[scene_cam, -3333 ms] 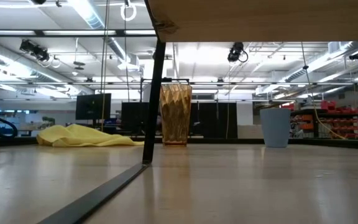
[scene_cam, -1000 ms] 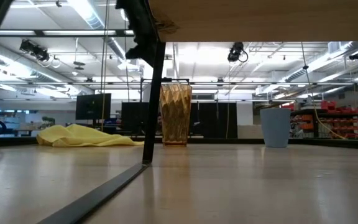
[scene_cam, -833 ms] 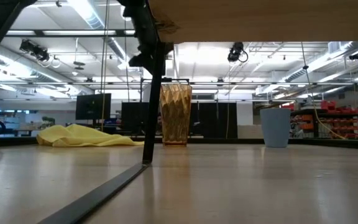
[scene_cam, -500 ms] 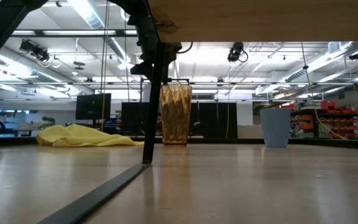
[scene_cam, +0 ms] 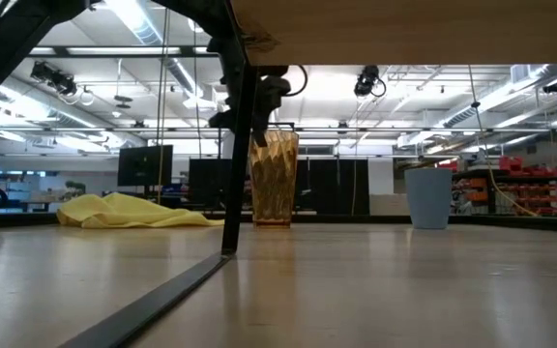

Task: Stack small to large cups/mugs on shelf
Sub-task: Put the brown cup on the shelf

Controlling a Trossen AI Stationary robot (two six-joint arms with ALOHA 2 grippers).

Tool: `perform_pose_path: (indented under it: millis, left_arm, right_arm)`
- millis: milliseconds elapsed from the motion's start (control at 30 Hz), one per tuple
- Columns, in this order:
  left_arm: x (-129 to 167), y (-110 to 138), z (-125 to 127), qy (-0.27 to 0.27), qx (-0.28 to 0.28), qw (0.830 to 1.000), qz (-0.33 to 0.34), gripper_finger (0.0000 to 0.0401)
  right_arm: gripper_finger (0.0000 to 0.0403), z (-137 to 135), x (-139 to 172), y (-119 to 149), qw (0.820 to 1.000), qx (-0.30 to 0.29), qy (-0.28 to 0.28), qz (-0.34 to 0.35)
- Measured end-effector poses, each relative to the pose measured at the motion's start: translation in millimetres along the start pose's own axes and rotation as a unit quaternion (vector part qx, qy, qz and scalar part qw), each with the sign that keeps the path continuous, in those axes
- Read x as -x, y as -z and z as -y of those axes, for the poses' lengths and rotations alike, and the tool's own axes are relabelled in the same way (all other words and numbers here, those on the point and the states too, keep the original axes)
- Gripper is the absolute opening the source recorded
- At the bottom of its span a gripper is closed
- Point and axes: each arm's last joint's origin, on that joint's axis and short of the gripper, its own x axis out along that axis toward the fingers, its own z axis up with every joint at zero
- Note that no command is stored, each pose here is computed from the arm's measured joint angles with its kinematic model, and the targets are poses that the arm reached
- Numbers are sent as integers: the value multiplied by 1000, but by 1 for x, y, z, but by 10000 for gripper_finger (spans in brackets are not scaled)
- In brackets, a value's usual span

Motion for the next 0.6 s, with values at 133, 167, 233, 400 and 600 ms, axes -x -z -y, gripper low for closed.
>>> perform_pose_path:
  millis: [133, 167, 233, 400, 600]
  left_arm:
    - [0, -2, 0, 2, -1, 1000, 8, 130]
    - [0, -2, 0, 2, -1, 1000, 8, 122]
    - [0, -2, 0, 2, -1, 1000, 8, 101]
    - [0, -2, 1, 3, -2, 1000, 13, 40]
    - [0, -2, 3, 6, -8, 1000, 13, 18]
  right_arm:
    - [96, 0, 0, 0, 1000, 1, 0, -1]
    - [96, 0, 0, 0, 1000, 1, 1, -1]
    - [96, 0, 0, 0, 1000, 1, 1, -2]
    - [96, 0, 0, 1, 1000, 3, 1, -3]
    - [96, 0, 0, 1, 1000, 3, 2, -3]
